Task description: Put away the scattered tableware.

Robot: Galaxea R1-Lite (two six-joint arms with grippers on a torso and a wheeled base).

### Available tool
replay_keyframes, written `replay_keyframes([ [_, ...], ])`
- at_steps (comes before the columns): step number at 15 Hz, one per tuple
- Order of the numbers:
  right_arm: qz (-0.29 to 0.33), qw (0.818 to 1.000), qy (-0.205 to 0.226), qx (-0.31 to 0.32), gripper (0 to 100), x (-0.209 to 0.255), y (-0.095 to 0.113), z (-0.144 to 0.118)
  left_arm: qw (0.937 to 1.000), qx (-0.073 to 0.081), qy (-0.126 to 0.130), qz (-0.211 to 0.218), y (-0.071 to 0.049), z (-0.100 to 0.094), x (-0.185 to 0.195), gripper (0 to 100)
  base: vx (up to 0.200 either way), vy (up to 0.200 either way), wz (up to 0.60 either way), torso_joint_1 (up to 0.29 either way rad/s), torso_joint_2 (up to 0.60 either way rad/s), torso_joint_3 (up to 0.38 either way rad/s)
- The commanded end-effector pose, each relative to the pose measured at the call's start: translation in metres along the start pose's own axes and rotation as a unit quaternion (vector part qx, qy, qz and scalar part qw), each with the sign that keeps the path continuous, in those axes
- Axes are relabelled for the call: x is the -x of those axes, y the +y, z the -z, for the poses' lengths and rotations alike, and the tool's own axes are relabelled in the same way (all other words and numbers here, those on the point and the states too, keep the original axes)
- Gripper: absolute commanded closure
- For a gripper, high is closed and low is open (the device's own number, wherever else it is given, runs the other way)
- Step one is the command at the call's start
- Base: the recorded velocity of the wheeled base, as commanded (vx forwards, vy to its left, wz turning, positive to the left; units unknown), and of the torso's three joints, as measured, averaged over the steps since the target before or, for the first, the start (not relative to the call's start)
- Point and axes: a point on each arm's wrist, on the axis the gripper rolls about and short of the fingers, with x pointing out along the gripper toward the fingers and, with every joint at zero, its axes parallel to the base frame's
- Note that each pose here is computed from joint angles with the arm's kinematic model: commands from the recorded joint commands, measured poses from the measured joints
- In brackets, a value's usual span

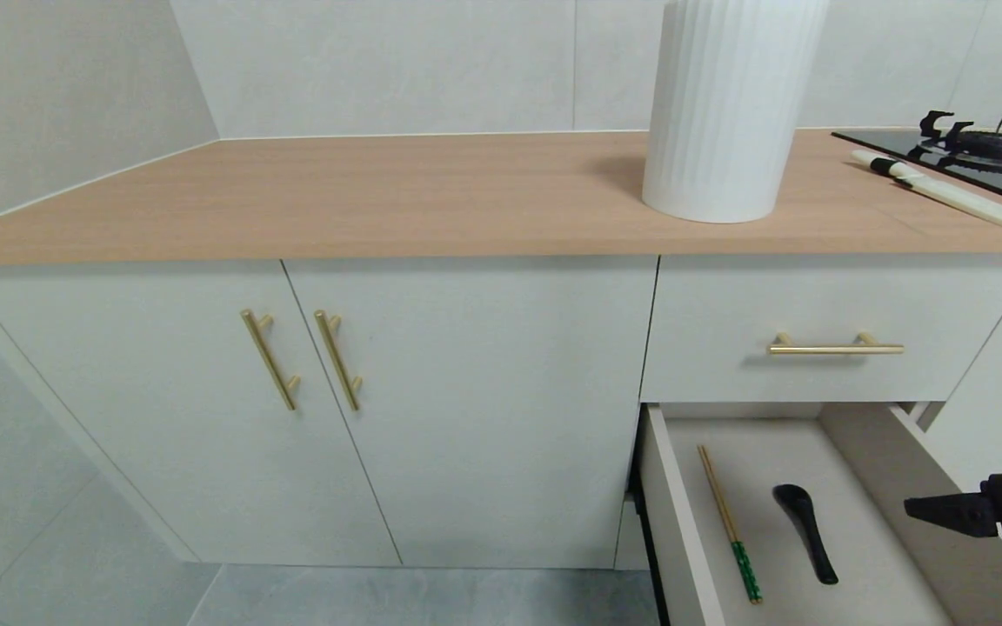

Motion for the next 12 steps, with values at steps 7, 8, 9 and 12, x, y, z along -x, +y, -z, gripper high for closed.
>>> replay_keyframes([
  [7,-0.012,0.996,0.081,0.029,0,-0.012,0.009,0.010,1.0000,0.000,0.000,0.000,0.000,0.000,0.000,0,-0.143,0.000,0.00,-0.003,0.00,0.004],
  [8,-0.015,0.995,0.090,0.035,0,-0.014,0.011,0.012,1.0000,0.000,0.000,0.000,0.000,0.000,0.000,0,0.000,0.000,0.00,0.000,0.00,0.000],
  [9,-0.022,0.992,0.117,0.051,0,-0.018,0.017,0.016,1.0000,0.000,0.000,0.000,0.000,0.000,0.000,0,0.000,0.000,0.00,0.000,0.00,0.000],
  [12,-0.042,0.978,0.187,0.080,0,-0.030,0.029,0.025,1.0000,0.000,0.000,0.000,0.000,0.000,0.000,0,0.000,0.000,0.00,0.000,0.00,0.000],
])
